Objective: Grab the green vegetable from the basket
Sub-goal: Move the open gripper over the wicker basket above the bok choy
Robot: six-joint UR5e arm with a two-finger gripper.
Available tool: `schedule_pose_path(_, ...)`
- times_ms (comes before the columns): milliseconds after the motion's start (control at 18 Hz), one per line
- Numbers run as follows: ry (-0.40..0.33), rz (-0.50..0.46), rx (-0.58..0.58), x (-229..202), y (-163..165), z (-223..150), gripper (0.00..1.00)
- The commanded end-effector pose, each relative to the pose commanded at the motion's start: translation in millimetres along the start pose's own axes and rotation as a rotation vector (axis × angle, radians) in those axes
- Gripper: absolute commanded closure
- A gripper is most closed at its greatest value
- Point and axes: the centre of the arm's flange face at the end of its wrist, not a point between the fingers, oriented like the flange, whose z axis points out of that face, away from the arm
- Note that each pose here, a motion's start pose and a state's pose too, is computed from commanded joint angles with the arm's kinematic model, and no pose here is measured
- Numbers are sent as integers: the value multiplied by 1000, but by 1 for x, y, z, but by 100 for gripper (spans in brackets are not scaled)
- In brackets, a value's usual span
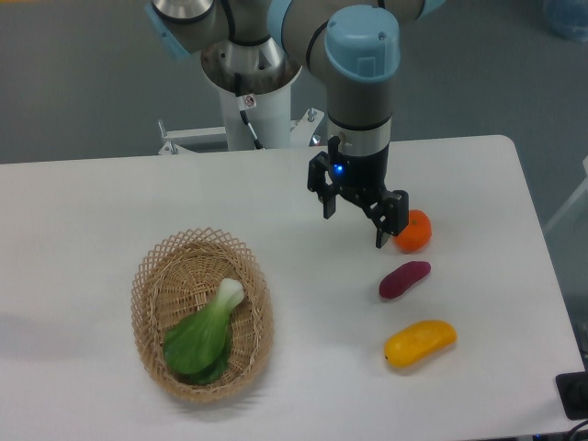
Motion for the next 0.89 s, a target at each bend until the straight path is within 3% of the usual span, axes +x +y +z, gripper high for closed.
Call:
schedule_pose_path(500, 26, -34, -3, 12, -2, 10, 0)
schedule_pose_path(722, 35, -94, 4, 28, -24, 12, 0)
schedule_pose_path(889, 0, -131, 35, 39, -42, 15, 0)
